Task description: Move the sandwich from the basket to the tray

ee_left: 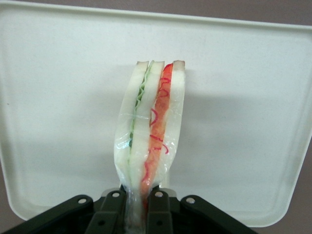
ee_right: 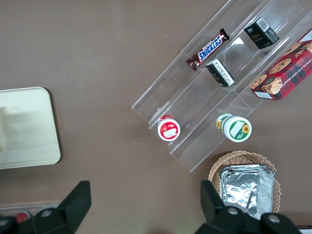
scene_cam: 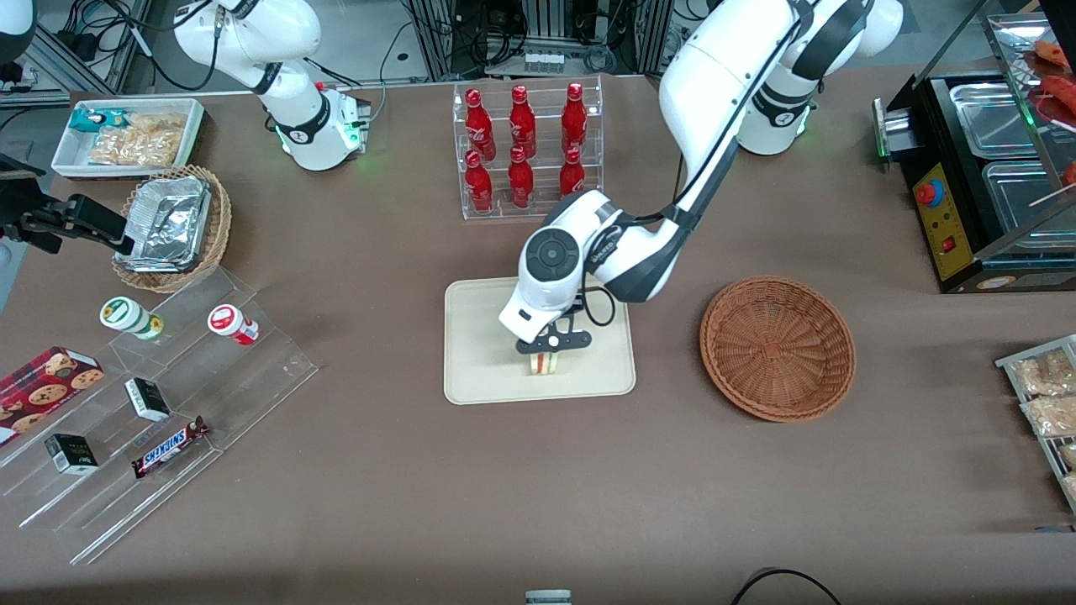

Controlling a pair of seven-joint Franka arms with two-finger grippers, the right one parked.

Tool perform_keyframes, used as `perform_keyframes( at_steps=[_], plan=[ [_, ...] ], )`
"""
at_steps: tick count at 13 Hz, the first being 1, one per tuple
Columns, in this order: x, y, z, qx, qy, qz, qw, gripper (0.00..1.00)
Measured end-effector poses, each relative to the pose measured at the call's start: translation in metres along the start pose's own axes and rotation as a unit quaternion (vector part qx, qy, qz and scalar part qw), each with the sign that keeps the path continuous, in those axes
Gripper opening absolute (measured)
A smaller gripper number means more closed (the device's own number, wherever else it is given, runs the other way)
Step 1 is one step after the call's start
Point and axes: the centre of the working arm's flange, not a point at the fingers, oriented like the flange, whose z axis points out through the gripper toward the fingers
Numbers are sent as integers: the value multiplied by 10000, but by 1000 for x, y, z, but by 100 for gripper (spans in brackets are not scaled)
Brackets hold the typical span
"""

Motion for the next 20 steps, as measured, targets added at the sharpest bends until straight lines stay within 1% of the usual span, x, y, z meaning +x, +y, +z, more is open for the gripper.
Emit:
perform_keyframes(
  at_steps=[2, 3, 6, 7, 8, 9, 10, 11, 12, 13, 15, 16, 17, 20],
  plan=[
    [1, 2, 5, -3, -5, 2, 10000, 15],
    [2, 2, 7, -20, 8, -3, 10000, 22],
    [4, 2, 5, -52, 44, -23, 10000, 54],
    [7, 3, 0, -83, 82, -35, 9999, 66],
    [10, 2, -10, -112, 129, -51, 9998, 74],
    [13, -1, -24, -76, 149, -82, 9998, 85],
    [17, -9, -41, 21, 138, -146, 9998, 97],
    [22, -19, -60, 112, 129, -220, 9996, 100],
    [28, -32, -79, 185, 148, -318, 9992, 100],
    [35, -50, -97, 308, 131, -455, 9984, 100],
    [51, -93, -120, 626, -59, -786, 9949, 100],
    [63, -115, -127, 691, -118, -958, 9929, 100],
    [77, -137, -132, 688, -150, -1062, 9918, 100],
    [105, -196, -137, 675, -287, -857, 9936, 100]
  ],
)
